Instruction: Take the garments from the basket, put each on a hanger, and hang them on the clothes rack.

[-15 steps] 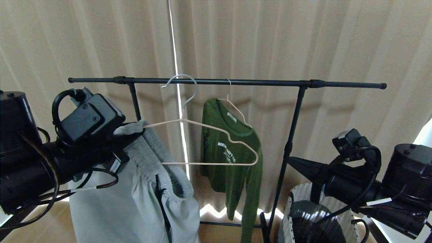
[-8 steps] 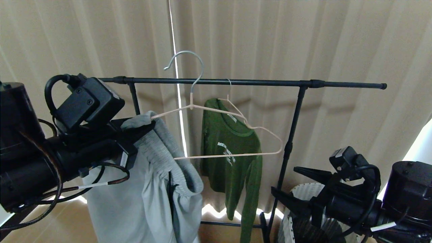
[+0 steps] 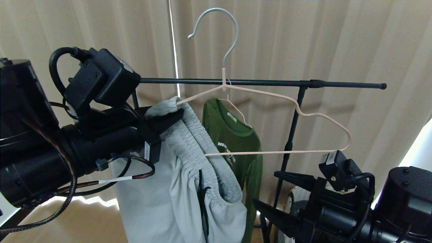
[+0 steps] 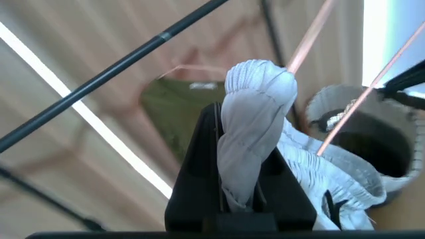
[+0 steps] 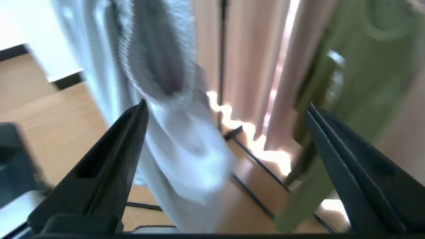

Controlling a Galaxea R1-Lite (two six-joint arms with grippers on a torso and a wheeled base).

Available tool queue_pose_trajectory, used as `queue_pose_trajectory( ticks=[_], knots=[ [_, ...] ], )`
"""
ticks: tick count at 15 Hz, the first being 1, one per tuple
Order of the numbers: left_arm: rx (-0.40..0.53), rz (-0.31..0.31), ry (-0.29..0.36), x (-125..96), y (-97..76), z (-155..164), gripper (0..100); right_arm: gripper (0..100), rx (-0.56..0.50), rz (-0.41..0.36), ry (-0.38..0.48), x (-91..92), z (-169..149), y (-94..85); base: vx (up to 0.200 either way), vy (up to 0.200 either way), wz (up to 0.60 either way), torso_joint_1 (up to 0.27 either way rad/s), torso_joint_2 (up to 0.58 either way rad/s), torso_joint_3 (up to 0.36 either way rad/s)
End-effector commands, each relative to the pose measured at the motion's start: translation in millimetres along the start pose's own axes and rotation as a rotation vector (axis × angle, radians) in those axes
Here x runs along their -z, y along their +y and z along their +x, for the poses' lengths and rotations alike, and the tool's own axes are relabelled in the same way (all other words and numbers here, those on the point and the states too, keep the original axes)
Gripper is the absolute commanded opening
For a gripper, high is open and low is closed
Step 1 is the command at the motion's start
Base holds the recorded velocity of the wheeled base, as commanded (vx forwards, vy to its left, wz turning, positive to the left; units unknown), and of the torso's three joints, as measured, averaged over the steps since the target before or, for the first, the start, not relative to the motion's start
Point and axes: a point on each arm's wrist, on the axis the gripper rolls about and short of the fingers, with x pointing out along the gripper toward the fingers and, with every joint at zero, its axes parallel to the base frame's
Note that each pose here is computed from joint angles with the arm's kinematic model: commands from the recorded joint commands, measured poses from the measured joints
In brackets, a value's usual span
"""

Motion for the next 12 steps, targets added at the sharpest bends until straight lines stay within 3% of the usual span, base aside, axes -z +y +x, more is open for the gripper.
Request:
queue_pose_trajectory(
  ticks=[1, 8, 12],
  knots=[
    [0.012, 0.0, -0.008, -2.8, -2.5, 4.7, 0, 100, -0.028, -0.006, 0.001, -0.3, 5.0, 6.1, 0.0, 0.0, 0.0, 0.0, 0.0, 0.0],
    [0.064, -0.058, -0.065, -18.2, -13.8, 3.3, 0, 100, -0.037, -0.009, 0.001, -2.7, 26.5, 7.5, 0.0, 0.0, 0.0, 0.0, 0.0, 0.0],
    [0.06, -0.073, -0.087, -22.9, -11.8, -3.4, 0, 100, -0.032, -0.005, 0.014, 0.0, 33.2, 5.7, 0.0, 0.0, 0.0, 0.0, 0.0, 0.0]
  ],
)
